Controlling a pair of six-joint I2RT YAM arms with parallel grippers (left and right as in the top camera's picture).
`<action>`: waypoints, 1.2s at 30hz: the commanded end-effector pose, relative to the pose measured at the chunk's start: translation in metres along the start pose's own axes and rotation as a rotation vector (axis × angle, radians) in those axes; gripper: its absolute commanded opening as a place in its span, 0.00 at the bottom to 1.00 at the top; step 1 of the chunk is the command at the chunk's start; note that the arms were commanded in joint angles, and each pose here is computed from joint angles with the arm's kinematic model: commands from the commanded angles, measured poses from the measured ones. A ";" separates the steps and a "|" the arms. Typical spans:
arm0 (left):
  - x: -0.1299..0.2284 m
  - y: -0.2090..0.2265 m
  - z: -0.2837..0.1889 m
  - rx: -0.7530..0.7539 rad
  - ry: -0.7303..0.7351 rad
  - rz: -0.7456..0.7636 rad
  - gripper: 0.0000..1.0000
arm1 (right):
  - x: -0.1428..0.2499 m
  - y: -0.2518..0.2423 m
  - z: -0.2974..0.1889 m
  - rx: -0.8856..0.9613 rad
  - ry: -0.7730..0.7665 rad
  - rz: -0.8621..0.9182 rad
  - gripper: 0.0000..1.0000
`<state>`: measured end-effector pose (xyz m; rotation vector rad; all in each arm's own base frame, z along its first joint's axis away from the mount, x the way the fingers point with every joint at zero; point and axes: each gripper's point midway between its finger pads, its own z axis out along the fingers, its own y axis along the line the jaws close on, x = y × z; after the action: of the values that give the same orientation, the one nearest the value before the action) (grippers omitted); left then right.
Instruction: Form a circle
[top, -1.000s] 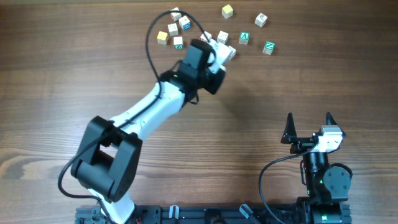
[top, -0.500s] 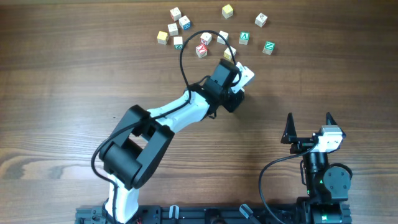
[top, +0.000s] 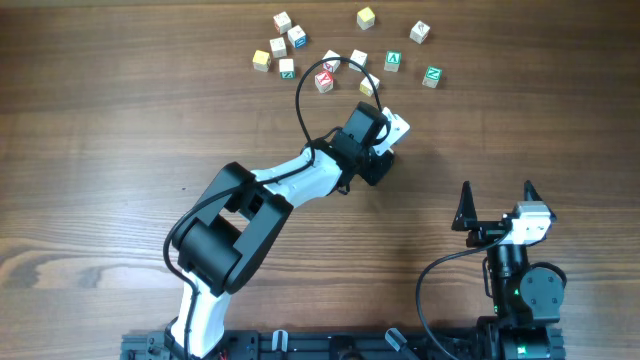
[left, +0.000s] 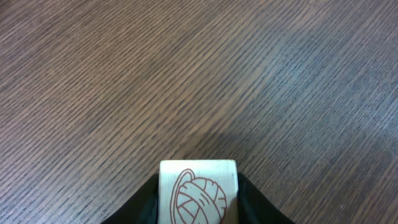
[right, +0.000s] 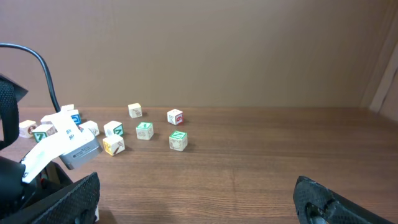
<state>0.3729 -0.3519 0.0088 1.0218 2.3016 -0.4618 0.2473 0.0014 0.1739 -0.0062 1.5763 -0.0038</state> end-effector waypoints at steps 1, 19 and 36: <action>-0.001 0.004 0.002 -0.032 -0.006 -0.037 0.33 | -0.002 0.004 -0.001 -0.019 -0.012 -0.017 1.00; -0.002 0.010 0.003 -0.064 -0.013 -0.077 0.42 | -0.002 0.004 -0.001 -0.019 -0.012 -0.017 1.00; -0.004 0.012 0.003 -0.074 -0.021 -0.103 0.33 | -0.002 0.004 -0.001 -0.019 -0.012 -0.017 1.00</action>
<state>0.3839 -0.3477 0.0117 0.8801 2.3340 -0.4350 0.2473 0.0014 0.1739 -0.0065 1.5763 -0.0041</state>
